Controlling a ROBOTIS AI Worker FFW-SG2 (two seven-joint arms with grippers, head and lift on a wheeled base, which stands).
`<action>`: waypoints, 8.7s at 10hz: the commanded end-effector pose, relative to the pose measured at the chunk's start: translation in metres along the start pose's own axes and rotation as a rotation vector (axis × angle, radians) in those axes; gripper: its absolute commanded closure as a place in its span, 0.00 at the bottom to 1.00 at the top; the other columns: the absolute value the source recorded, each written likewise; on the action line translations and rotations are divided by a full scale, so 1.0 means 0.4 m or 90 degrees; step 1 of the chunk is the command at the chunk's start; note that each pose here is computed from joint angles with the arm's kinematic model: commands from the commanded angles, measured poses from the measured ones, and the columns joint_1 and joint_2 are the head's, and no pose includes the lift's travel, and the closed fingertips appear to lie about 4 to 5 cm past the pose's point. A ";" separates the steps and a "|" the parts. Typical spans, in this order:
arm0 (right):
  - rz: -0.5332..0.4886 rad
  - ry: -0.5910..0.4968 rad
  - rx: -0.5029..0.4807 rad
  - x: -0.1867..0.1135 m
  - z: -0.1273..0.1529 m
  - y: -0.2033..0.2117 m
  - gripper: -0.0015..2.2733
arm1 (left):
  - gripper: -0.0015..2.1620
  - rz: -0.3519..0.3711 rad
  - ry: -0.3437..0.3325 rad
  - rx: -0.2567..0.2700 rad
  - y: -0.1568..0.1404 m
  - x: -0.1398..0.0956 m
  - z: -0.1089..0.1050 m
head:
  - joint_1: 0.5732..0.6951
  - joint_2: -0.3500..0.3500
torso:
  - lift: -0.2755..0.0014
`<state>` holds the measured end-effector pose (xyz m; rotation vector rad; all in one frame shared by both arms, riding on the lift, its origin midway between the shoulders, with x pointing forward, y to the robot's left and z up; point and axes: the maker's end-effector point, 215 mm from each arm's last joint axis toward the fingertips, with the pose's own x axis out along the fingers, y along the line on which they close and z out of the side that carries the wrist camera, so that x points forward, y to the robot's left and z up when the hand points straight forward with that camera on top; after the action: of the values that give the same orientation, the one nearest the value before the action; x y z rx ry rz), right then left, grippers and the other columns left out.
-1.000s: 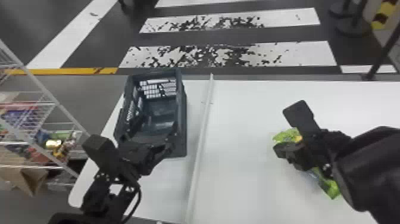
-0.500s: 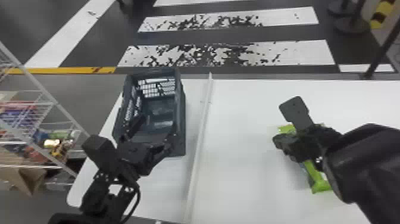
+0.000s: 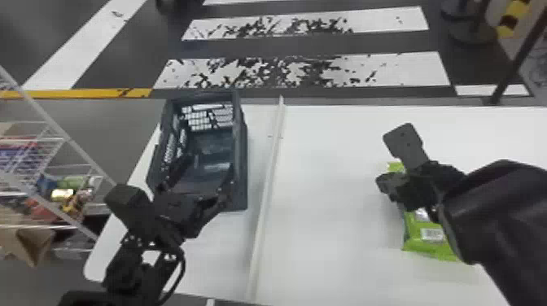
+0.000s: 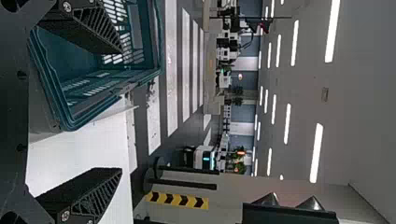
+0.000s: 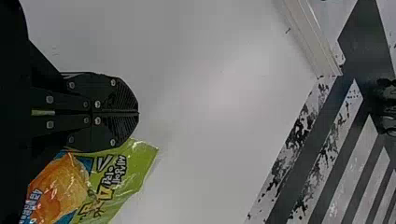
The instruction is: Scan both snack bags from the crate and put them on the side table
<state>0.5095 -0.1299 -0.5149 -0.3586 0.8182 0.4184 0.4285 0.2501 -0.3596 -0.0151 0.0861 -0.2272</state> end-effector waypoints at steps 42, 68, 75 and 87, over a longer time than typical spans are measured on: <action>0.045 0.002 0.043 -0.082 -0.064 0.082 0.99 | 0.05 -0.010 -0.013 -0.010 -0.002 -0.002 0.009 | 1.00 0.72 | 0.68; -0.202 0.056 0.310 -0.307 -0.486 -0.622 0.01 | 0.05 -0.013 -0.015 -0.013 -0.005 0.008 0.016 | 1.00 0.14 | 0.68; -0.177 0.081 0.321 -0.267 -0.517 -0.634 0.99 | 0.05 -0.014 -0.014 -0.013 -0.002 0.010 0.012 | 1.00 0.10 | 0.68; -0.081 0.127 0.376 -0.539 -0.483 -0.277 0.99 | 0.05 -0.011 -0.010 -0.014 0.003 0.009 0.005 | 1.00 0.21 | 0.68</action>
<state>0.3143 -0.3676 -0.4582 0.0965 1.0636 -0.0005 0.4325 0.2504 -0.3578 -0.0396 0.0721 -0.2443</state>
